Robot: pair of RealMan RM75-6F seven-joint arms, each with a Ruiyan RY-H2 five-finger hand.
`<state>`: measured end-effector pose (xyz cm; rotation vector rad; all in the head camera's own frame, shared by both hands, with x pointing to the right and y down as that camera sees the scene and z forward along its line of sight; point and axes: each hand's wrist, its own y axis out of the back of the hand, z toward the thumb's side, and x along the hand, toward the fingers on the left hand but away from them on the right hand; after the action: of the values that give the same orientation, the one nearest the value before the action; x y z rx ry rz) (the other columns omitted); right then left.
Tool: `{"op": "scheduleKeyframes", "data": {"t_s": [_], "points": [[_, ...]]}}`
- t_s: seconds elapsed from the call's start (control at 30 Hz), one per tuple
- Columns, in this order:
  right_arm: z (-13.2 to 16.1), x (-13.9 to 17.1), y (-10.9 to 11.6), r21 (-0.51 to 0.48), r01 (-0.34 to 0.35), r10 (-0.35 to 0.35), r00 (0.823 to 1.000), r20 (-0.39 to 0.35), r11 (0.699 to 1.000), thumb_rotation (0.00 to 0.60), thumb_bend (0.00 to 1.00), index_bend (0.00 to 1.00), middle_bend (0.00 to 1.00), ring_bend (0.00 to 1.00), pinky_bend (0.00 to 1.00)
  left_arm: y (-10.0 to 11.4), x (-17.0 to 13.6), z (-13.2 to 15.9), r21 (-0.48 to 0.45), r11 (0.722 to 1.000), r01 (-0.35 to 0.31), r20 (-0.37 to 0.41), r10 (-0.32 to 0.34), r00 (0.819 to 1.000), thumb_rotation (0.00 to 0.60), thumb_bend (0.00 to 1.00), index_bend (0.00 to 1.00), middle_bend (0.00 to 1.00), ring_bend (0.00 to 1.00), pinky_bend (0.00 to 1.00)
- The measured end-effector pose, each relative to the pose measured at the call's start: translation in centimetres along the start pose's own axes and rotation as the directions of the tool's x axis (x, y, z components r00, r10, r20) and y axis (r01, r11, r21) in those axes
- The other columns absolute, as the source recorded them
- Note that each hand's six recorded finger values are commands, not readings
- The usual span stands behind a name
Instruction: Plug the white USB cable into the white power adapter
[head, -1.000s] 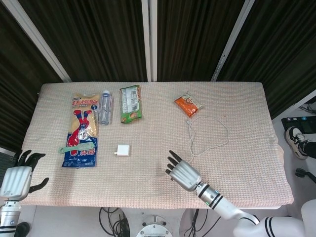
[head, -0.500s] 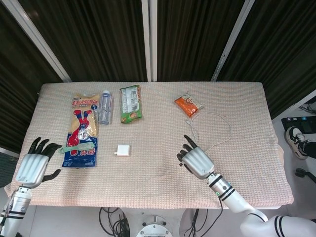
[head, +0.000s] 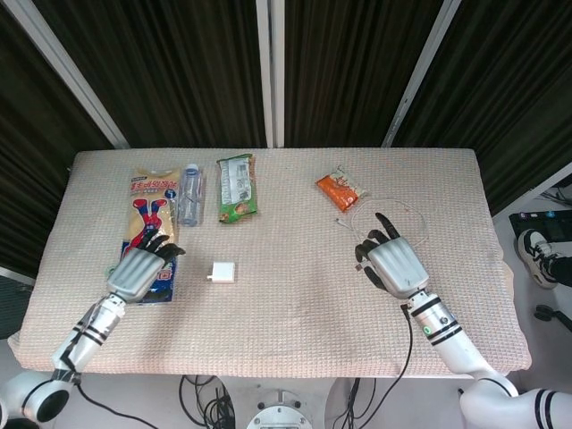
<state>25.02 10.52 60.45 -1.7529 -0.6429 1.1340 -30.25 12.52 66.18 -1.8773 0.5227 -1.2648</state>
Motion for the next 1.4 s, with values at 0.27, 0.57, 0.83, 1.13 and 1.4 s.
{"op": "scheduleKeyframes", "data": {"t_s": [0.27, 0.57, 0.83, 1.13, 1.4], "points": [[-1.9, 0.2, 1.6, 0.009, 0.004, -0.004, 0.998, 0.055, 1.000, 0.600, 0.37, 0.57, 0.49, 0.28, 0.00, -2.7, 5.6, 3.4, -0.064, 0.996, 0.066, 0.047, -0.063, 0.997, 0.600, 0.19, 0.23, 0.21, 0.08, 0.00], [-2.4, 0.5, 1.7, 0.000, 0.006, -0.006, 0.998, 0.064, 1.000, 0.600, 0.37, 0.57, 0.49, 0.28, 0.00, -3.9, 7.8, 5.6, -0.076, 0.993, 0.087, 0.066, -0.082, 0.994, 0.600, 0.20, 0.26, 0.21, 0.08, 0.00], [-3.1, 1.1, 1.7, -0.019, 0.014, -0.012, 0.997, 0.077, 1.000, 0.600, 0.37, 0.57, 0.49, 0.28, 0.00, -4.8, 8.1, 5.5, -0.058, 0.993, 0.105, 0.042, -0.102, 0.994, 0.600, 0.21, 0.28, 0.22, 0.08, 0.00], [-3.4, 1.5, 1.7, -0.034, 0.021, -0.019, 0.996, 0.083, 0.999, 0.600, 0.37, 0.58, 0.49, 0.28, 0.00, -5.1, 8.3, 5.9, -0.071, 0.990, 0.126, 0.033, -0.124, 0.992, 0.600, 0.23, 0.29, 0.23, 0.08, 0.00], [-3.8, 1.8, 1.5, -0.046, 0.021, -0.016, 0.996, 0.091, 0.999, 0.600, 0.37, 0.58, 0.49, 0.28, 0.00, -5.1, 8.6, 6.2, -0.082, 0.988, 0.129, 0.034, -0.127, 0.991, 0.600, 0.25, 0.30, 0.24, 0.08, 0.00]]}}
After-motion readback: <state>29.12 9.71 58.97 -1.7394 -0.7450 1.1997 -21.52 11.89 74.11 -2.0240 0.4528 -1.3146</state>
